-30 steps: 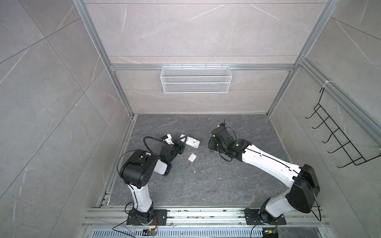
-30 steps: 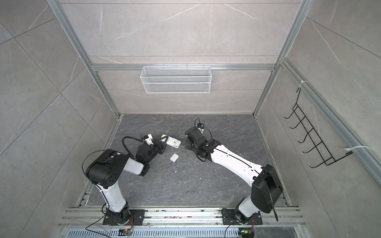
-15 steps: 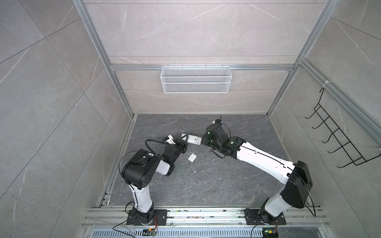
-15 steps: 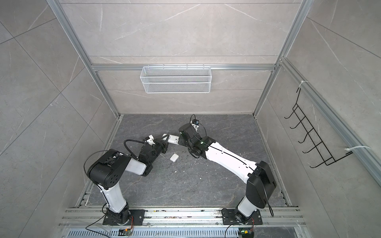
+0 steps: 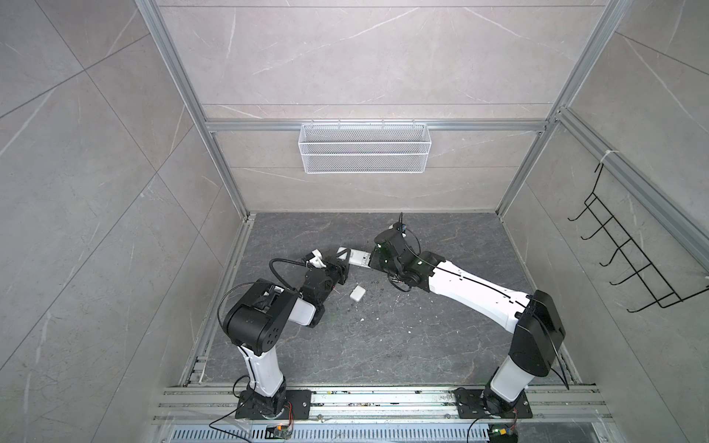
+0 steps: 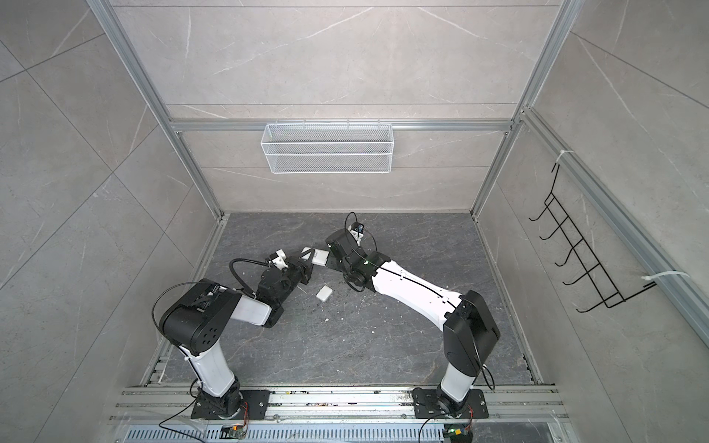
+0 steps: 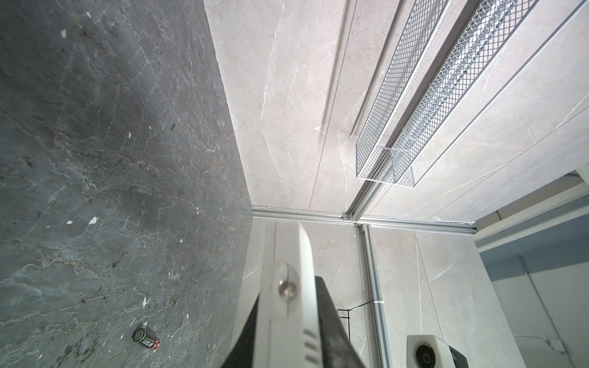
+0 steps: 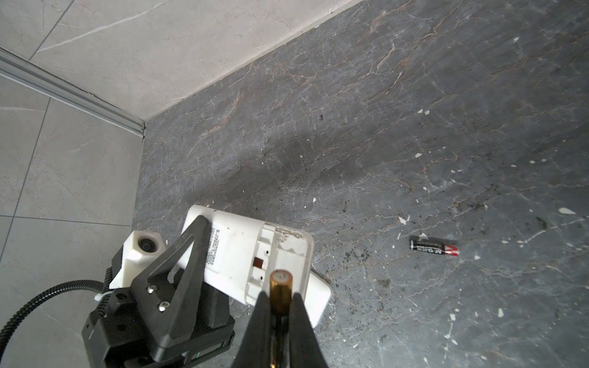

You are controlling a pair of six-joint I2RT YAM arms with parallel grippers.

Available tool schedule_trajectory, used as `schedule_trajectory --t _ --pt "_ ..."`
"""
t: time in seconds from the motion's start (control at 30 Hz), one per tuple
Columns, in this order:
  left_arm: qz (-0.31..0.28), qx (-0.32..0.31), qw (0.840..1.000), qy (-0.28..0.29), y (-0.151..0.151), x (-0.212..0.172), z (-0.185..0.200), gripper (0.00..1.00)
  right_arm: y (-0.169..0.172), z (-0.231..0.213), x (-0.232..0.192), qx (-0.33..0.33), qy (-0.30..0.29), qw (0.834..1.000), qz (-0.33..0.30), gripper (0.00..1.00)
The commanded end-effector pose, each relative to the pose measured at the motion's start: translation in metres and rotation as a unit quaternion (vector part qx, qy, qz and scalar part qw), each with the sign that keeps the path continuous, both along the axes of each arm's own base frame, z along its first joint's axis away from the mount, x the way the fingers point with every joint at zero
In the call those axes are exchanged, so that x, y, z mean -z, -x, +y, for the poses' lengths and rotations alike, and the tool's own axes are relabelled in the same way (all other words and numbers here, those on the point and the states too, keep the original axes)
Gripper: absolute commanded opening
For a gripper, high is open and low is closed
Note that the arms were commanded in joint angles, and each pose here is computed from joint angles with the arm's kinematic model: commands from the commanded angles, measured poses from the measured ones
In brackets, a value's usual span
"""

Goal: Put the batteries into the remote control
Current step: 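Carry the battery to the remote held by the left gripper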

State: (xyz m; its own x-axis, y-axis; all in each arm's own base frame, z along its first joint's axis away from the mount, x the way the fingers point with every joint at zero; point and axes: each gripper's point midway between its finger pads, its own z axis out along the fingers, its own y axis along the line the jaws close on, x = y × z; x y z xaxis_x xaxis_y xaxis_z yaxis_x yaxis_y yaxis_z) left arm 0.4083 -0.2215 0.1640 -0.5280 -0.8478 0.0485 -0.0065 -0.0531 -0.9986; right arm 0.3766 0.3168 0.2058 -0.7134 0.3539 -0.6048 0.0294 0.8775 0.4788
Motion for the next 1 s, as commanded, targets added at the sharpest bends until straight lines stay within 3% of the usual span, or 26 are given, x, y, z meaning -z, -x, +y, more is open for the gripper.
schedule_trajectory --t 0.0,0.47,0.97 --pt "-0.066 0.009 0.998 0.016 0.004 -0.045 -0.003 0.00 -0.007 0.005 -0.006 0.008 -0.002 1.000 -0.012 0.09" --pt "-0.073 0.016 0.997 0.019 0.006 -0.051 -0.005 0.00 -0.019 0.008 0.005 0.014 0.025 1.000 -0.009 0.10" --pt "-0.099 0.004 0.995 0.003 0.003 -0.062 -0.003 0.00 -0.009 0.001 0.016 0.016 0.028 0.999 0.008 0.10"
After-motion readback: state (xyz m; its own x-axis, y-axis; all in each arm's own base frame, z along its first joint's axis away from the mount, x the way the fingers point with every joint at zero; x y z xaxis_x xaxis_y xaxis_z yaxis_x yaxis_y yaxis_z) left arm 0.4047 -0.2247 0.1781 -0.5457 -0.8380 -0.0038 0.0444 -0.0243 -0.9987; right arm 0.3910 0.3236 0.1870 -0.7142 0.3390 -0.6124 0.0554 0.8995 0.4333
